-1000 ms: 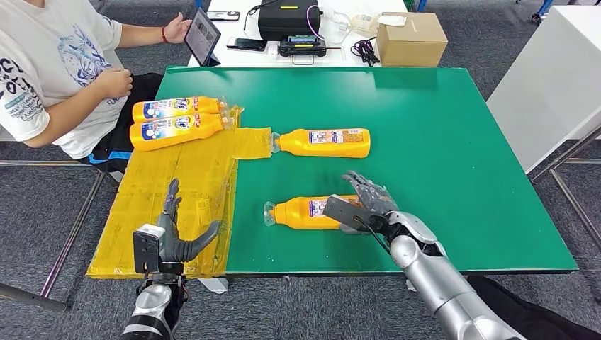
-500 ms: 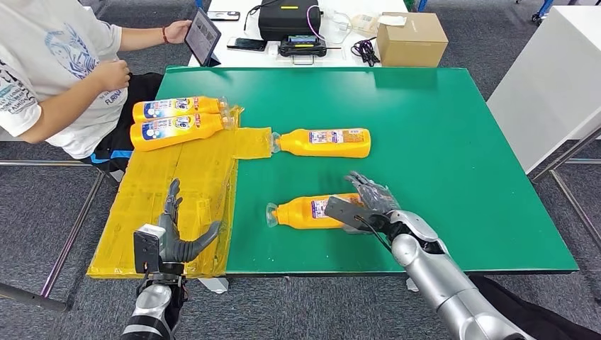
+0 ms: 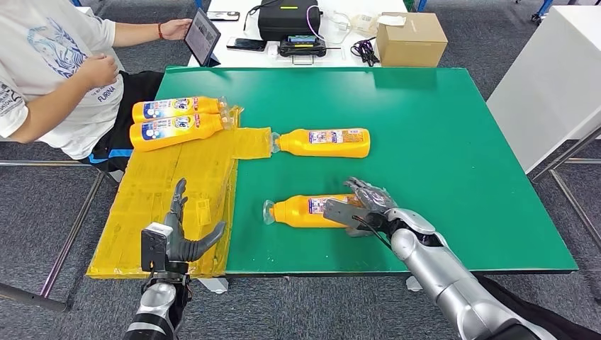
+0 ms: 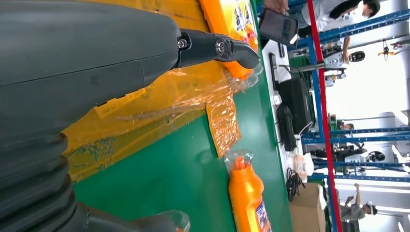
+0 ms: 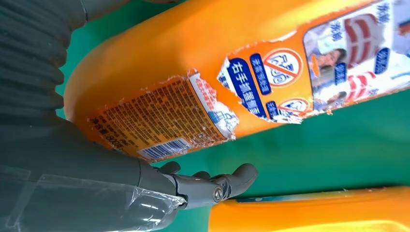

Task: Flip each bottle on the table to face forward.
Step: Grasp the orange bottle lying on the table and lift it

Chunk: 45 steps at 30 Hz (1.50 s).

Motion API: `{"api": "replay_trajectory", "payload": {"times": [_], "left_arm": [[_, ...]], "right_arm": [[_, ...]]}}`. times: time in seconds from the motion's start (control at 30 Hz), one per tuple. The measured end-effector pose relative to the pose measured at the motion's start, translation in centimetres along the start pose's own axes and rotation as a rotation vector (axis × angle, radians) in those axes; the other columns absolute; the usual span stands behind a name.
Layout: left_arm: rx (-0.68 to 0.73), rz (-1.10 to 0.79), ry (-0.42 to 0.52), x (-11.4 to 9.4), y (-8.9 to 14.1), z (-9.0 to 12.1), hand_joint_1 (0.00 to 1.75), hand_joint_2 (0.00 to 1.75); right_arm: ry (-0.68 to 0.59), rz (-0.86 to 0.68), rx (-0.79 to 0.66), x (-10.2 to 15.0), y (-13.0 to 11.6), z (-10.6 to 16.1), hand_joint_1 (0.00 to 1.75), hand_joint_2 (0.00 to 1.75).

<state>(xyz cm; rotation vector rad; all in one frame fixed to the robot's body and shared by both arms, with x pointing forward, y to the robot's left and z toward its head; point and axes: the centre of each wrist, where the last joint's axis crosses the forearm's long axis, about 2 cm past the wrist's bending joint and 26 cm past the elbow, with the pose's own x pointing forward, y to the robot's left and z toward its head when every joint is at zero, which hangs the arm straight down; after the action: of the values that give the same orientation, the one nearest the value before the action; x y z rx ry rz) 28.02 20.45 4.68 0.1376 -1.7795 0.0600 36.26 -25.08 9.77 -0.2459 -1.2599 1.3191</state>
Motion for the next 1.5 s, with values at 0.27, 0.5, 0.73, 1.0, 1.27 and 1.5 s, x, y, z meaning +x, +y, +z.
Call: {"api": "replay_trajectory", "payload": {"times": [0.27, 0.5, 0.73, 1.0, 1.27, 1.5], "left_arm": [[-0.022, 0.027, 0.020, -0.1, -0.5, 0.1, 0.00, 1.75], [-0.027, 0.040, 0.033, -0.2, -0.7, 0.1, 0.00, 1.75], [-0.033, 0.040, 0.033, -0.2, -0.9, 0.2, 0.00, 1.75], [-0.062, 0.060, 0.028, 0.0, -1.6, 0.2, 0.00, 1.75], [-0.069, 0.159, 0.052, 0.1, -1.6, 1.0, 0.00, 1.75], [-0.051, 0.294, 0.088, 1.2, -2.0, 3.5, 0.00, 1.75]], "right_arm": [[0.036, 0.079, 0.064, 0.4, -0.7, -1.0, 1.10, 1.75], [0.043, 0.106, 0.084, 0.8, -0.6, -1.5, 1.75, 1.75], [0.028, 0.094, 0.100, 0.5, -0.5, -1.5, 1.75, 1.75], [-0.043, 0.044, 0.079, -0.3, 0.5, -0.6, 1.75, 1.75], [-0.353, -0.259, -0.307, 3.8, 8.4, 2.9, 1.75, 1.75], [-0.429, -0.435, -0.943, 8.7, 7.8, 7.0, 1.75, 1.75]]}}
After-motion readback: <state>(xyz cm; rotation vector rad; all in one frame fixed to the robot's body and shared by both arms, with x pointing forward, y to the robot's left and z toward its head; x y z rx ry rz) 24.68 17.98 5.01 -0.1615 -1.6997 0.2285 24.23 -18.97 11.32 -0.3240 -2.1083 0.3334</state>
